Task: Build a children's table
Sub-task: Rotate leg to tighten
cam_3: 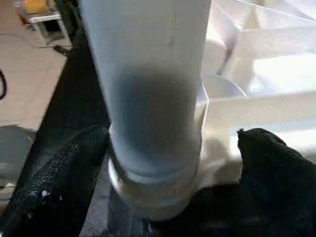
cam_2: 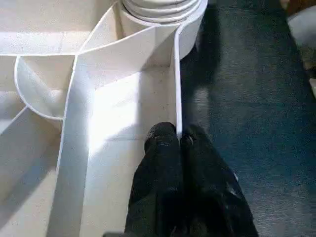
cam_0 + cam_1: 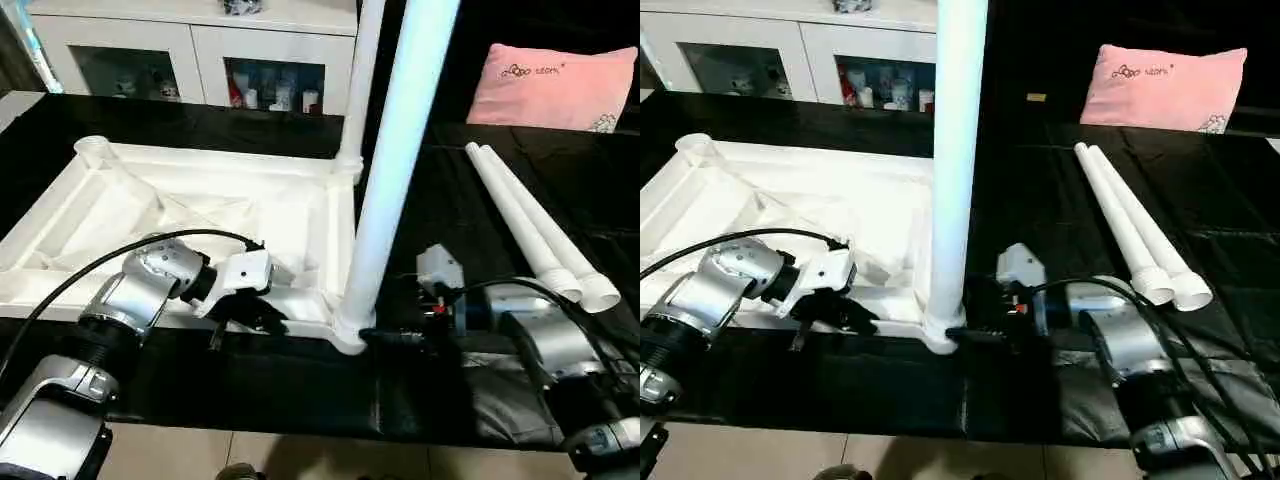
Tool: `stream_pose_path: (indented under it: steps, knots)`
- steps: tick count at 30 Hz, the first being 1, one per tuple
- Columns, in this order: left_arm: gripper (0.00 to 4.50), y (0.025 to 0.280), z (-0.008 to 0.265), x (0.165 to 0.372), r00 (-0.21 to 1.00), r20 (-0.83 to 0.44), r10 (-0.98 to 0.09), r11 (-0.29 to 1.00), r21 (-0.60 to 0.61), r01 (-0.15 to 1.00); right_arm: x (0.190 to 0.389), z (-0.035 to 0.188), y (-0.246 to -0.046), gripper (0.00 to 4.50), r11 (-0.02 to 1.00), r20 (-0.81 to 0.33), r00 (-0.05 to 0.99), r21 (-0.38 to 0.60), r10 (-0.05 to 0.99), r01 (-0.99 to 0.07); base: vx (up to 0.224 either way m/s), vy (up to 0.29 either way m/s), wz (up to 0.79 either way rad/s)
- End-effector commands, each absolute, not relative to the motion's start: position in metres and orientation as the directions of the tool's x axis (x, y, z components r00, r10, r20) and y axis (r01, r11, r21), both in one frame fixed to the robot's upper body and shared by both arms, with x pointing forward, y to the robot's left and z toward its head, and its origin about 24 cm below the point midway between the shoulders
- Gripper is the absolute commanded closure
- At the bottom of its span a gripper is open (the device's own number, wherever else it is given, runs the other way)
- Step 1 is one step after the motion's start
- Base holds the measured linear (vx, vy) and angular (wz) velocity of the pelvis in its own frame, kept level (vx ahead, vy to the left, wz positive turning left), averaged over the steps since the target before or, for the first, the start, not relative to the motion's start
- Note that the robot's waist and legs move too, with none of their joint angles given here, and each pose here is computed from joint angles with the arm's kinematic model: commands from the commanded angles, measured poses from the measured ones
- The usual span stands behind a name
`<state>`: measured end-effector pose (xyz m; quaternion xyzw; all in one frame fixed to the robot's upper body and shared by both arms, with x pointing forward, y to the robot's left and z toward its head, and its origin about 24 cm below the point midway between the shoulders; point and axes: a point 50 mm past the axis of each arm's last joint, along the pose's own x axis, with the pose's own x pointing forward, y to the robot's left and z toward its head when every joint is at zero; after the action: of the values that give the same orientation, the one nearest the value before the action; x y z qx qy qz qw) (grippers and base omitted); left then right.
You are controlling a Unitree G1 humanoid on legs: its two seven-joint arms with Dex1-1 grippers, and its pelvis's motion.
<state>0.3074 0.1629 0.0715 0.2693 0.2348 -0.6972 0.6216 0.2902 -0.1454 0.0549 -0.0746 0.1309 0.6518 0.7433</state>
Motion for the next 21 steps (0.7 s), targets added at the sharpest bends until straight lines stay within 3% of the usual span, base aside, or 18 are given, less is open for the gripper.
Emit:
stream_pose_path:
  steps: [1,16,21]
  knots:
    - [4.5,0.1506,0.0731,0.3021,-0.156,-0.664,-0.731,-0.214,0.006,0.977,0.292,0.0557,-0.1412,0.18,0.095,-0.301,0.075,0.052,0.951,-0.994,0.0,0.0,0.0]
    - [4.5,0.148,0.0724,0.3012,-0.167,-0.666,-0.727,-0.225,0.001,0.974,0.2939,0.0508,-0.1356,1.49,0.049,-0.304,0.021,0.087,0.952,-0.995,0.0,0.0,0.0]
    - [4.5,0.1479,0.072,0.3016,-0.166,-0.662,-0.731,-0.217,-0.005,0.976,0.2929,0.0502,-0.1357,1.74,0.04,-0.297,0.011,0.093,0.955,-0.995,0.0,0.0,0.0]
